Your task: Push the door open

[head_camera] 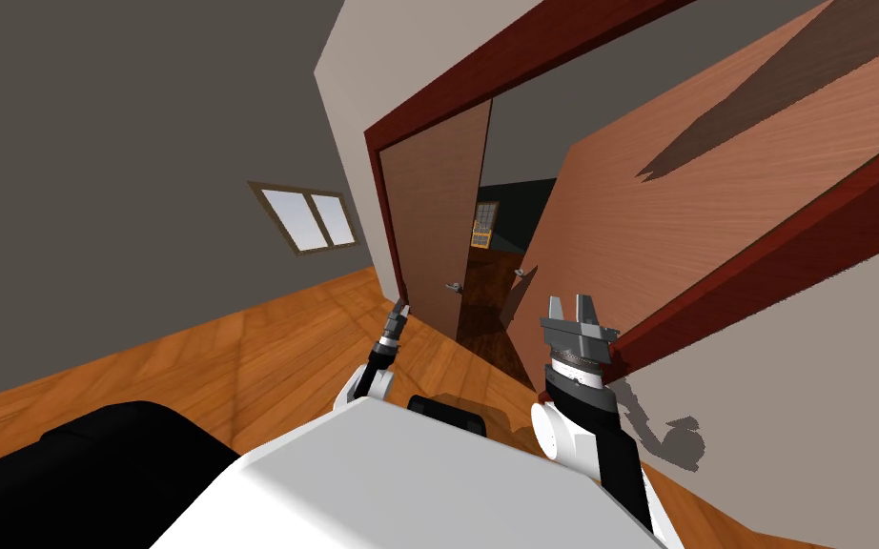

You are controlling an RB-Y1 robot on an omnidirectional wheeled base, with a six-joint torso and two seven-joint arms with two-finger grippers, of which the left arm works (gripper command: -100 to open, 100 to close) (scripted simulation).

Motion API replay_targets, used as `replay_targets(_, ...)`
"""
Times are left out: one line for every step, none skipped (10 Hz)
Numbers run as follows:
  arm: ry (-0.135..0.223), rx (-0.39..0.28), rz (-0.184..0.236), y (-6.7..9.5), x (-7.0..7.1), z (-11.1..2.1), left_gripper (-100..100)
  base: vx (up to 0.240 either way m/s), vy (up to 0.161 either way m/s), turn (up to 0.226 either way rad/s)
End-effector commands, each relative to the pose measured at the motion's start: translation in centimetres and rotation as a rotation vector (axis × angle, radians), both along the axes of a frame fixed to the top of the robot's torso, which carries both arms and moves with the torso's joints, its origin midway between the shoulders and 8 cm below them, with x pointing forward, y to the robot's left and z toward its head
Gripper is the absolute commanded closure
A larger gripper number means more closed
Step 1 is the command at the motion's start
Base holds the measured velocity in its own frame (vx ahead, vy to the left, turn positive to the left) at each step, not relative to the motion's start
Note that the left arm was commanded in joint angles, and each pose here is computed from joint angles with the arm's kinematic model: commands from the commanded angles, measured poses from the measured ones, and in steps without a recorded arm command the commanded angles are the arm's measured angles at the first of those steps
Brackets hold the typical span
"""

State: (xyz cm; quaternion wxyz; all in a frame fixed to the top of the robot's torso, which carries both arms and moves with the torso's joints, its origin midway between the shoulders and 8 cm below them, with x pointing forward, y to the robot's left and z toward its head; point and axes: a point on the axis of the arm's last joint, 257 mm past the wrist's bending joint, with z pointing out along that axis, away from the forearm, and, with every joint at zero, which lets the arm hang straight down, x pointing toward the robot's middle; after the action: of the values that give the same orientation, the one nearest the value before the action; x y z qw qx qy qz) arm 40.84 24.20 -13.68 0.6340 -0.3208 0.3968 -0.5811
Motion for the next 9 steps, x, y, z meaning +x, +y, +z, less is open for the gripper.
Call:
replay_targets(0.029,-0.005,-0.009,-0.6,0.2,-1.6,-100,0.098,0.014,-0.06)
replay_targets(0.046,-0.007,-0.014,-0.8,0.4,-2.5,-100,0.095,0.015,-0.061)
replay_targets(0.064,-0.01,-0.019,-1.0,0.6,-3.4,-100,0.097,0.003,-0.07)
replay_targets(0.064,-0.01,-0.019,-1.0,0.6,-3.4,-100,0.064,0.008,-0.017)
replay_targets(0.082,-0.012,-0.025,-1.2,0.8,-4.3,-100,0.061,0.015,-0.043)
replay_targets(0.099,-0.015,-0.03,-1.4,1.0,-5.3,-100,0.079,0.027,-0.064)
replay_targets(0.117,-0.017,-0.035,-1.6,1.2,-6.2,-100,0.087,0.021,-0.067)
replay_targets(0.134,-0.019,-0.04,-1.9,1.3,-7.1,-100,0.096,0.004,-0.072)
replay_targets(0.152,-0.022,-0.045,-2.1,1.5,-8.0,-100,0.093,0.012,-0.061)
